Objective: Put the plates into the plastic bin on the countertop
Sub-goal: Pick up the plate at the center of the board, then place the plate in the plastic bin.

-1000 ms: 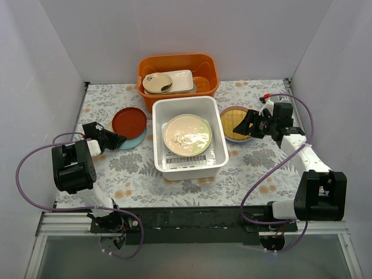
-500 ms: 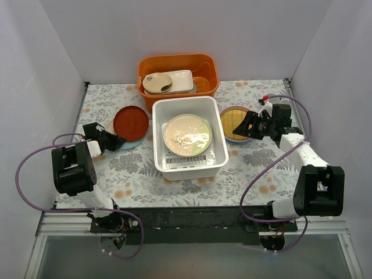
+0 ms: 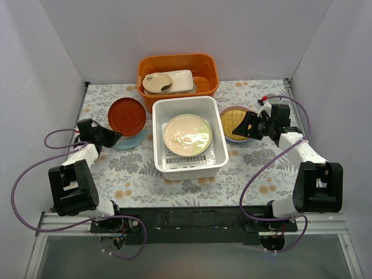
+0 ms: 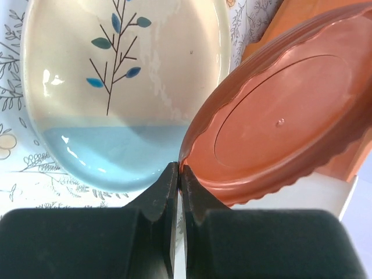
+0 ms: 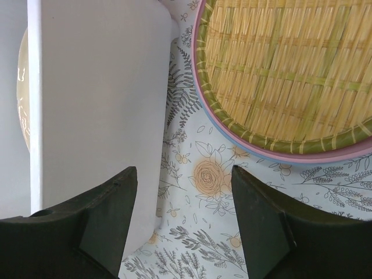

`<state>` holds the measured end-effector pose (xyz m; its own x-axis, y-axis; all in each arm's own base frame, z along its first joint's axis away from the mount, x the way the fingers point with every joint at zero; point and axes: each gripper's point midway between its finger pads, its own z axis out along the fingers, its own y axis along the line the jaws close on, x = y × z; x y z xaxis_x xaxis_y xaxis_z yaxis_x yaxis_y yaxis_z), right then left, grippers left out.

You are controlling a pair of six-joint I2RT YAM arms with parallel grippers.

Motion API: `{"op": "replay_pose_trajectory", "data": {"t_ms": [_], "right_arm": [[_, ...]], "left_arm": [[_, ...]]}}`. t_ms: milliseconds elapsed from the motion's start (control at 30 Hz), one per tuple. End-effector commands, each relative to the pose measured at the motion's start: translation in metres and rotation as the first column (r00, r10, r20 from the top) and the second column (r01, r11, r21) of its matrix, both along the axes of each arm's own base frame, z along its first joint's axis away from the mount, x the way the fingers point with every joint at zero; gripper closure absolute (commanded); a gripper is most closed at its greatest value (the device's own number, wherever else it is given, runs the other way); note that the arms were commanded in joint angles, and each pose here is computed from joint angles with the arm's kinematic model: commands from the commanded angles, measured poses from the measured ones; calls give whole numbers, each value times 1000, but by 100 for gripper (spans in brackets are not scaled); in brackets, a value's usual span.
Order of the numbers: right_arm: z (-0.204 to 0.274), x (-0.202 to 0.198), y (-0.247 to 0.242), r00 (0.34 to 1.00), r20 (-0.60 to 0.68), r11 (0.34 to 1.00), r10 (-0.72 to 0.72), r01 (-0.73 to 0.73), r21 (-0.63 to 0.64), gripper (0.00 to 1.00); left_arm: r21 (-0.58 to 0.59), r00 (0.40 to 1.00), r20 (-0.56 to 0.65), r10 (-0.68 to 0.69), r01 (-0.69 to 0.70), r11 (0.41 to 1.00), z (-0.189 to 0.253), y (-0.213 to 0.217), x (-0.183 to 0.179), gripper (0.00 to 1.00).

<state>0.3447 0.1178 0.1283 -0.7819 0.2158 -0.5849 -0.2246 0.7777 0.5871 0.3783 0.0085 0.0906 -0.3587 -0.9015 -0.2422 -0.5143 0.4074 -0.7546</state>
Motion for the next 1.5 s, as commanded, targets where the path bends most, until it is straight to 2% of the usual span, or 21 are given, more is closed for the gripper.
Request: {"op": "replay_pose_trajectory", "data": {"t_ms": [0,567,1000,1467], "right_arm": [[0,5,-1,1000,27,1000,7,-7,5,27],[-16,10,-4,1000,-5,1000,-11,11,-8,27],[-18,9,-5,1000,-12,1000,-13,12,-15,27],[-17,9,-6,1000,-9,1000,-16,16,-20,27]], "left_arm": [[45,999,43,1,-3,999,24,4,1,100],[157,973,220,-66,32,987,114,0,-10,100],[174,945,245,-218,178,968,126,-19,-14,100],[266,858,265,-441,374,888,157,-52,-20,100]]}}
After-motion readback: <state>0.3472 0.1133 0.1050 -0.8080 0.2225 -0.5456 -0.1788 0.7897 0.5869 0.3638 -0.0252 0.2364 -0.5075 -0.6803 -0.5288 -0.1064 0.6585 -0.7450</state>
